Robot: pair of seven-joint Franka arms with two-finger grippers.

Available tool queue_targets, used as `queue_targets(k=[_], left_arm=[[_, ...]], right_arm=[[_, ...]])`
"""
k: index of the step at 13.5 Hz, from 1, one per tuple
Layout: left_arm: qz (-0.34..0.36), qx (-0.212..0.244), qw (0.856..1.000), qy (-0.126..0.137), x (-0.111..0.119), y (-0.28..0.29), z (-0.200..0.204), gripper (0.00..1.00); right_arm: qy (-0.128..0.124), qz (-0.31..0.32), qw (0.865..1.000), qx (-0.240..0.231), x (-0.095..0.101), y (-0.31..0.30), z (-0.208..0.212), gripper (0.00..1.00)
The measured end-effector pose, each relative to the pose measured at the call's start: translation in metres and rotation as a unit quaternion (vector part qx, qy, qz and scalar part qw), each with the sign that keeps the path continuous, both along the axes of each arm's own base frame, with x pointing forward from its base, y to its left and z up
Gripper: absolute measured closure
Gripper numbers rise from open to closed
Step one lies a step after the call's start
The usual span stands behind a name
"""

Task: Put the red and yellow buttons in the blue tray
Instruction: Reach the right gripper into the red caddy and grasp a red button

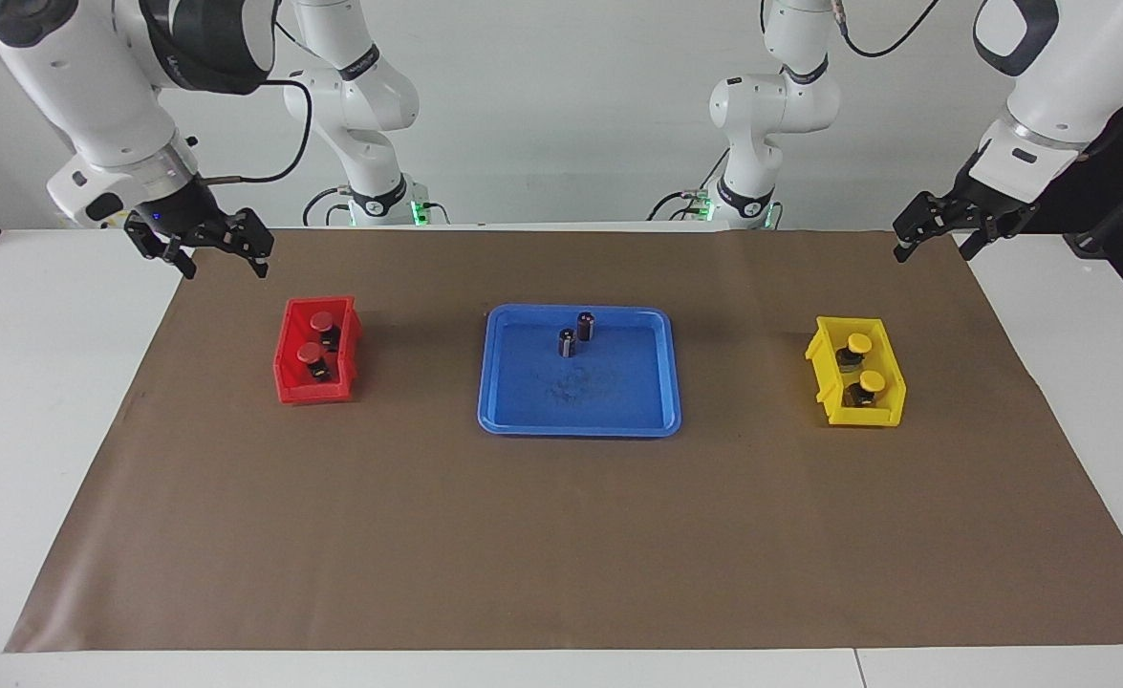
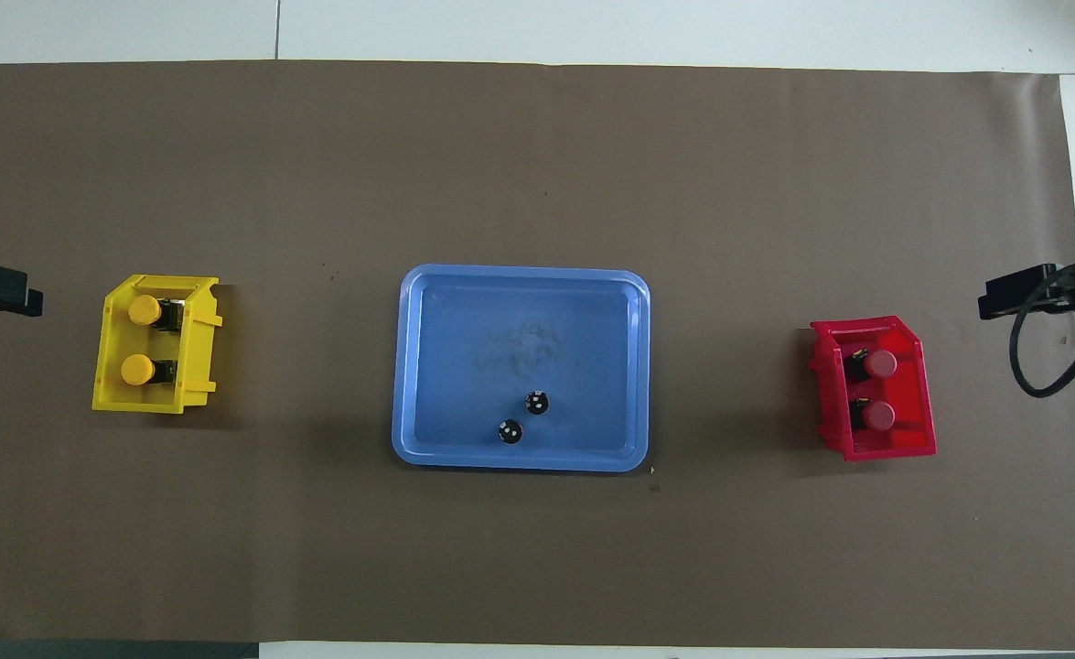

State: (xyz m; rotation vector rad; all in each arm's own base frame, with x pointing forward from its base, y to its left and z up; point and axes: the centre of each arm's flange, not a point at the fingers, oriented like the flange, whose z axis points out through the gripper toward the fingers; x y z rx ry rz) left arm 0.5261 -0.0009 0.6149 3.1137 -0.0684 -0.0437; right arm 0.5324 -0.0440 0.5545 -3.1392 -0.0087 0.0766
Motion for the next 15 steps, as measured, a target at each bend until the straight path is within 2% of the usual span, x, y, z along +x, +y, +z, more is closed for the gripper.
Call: queue_targets(k=[1,2,3,5,6,10,12,15], left_arm=[[0.0,0.0,1.0,0.0,0.0,0.0,0.0,0.0],[0.0,0.0,1.0,0.0,0.0,0.0,0.0,0.0],[0.0,0.0,1.0,0.0,0.0,0.0,0.0,0.0],[0.0,0.0,1.0,0.0,0.0,0.0,0.0,0.0],[0.0,0.0,1.0,0.0,0.0,0.0,0.0,0.0],[-0.001,0.0,1.0,0.0,0.0,-0.001,0.0,0.0],[-0.001,0.0,1.0,0.0,0.0,-0.001,0.0,0.0],[-0.001,0.0,1.0,0.0,0.0,-0.001,0.0,0.0]], right_arm=[[-0.002,0.004,1.0,0.0,0.002,0.004,-0.015,0.11],[-0.003,0.007,1.0,0.0,0.005,0.007,-0.032,0.11],[-0.004,0.009,1.0,0.0,0.009,0.009,-0.048,0.21],[-0.009,0.009,1.0,0.0,0.015,0.009,-0.084,0.24],[-0.011,0.009,1.0,0.0,0.015,0.009,-0.103,0.3],[-0.011,0.007,1.0,0.004,0.002,0.01,-0.158,0.3],[-0.005,0.006,1.0,0.006,-0.002,0.011,-0.17,0.3],[-0.007,0.006,1.0,0.006,-0.007,0.012,-0.181,0.36]])
